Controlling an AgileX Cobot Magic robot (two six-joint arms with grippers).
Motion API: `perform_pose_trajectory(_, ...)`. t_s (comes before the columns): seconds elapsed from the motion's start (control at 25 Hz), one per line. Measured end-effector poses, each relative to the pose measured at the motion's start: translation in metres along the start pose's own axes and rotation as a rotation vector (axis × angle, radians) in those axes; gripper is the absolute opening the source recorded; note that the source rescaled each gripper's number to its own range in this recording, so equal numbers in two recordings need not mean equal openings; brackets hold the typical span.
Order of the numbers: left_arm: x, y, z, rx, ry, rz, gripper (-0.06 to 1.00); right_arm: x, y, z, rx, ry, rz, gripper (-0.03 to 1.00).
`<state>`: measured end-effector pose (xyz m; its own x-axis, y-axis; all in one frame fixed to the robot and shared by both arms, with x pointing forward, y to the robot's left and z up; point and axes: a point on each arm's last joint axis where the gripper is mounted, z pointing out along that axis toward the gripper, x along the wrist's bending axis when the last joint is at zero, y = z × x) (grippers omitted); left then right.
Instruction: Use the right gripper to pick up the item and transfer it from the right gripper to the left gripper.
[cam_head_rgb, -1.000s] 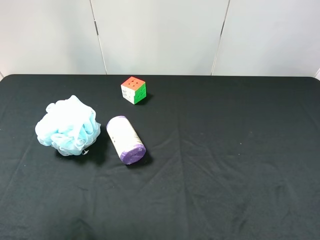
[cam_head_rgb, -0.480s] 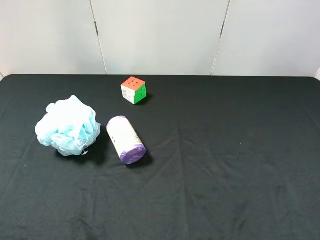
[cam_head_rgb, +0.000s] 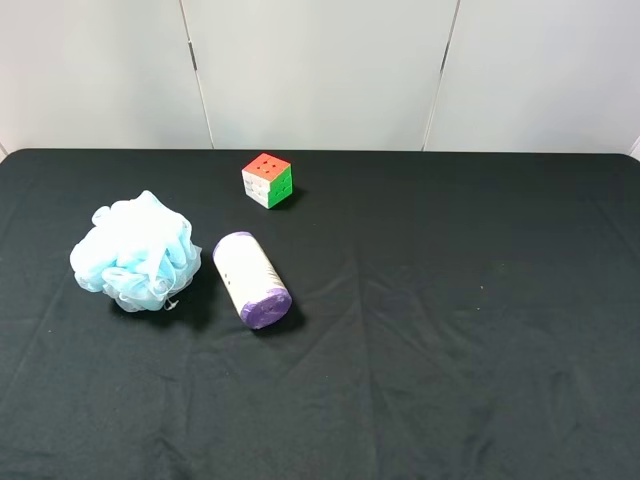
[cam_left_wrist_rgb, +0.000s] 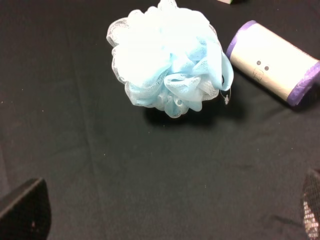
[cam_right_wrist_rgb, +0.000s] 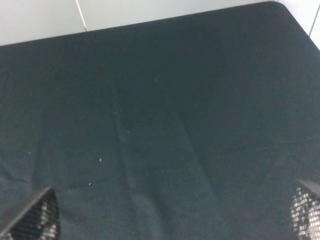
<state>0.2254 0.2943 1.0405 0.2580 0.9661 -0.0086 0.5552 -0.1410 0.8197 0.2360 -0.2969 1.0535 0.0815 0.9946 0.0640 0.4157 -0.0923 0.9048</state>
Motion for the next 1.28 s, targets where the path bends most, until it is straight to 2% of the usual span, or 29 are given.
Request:
perform_pose_trajectory(0.36,-0.0001,0.0001,0.0001,0.0,0.009,-0.006,1.0,0.0,0.0,0.0,0.0,0.0,0.0,1.0)
perform_pose_trajectory(0.68,-0.0019,0.001,0.0015,-0.002,0.148,-0.103,1.0,0.0,-0.0001,0.0,0.001,0.0,0.0,1.0)
perform_pose_trajectory(1.28,-0.002,0.0011,0.0015,-0.002,0.152,-0.106,1.0,0.0,-0.0001,0.0,0.001,0.0,0.0,1.0)
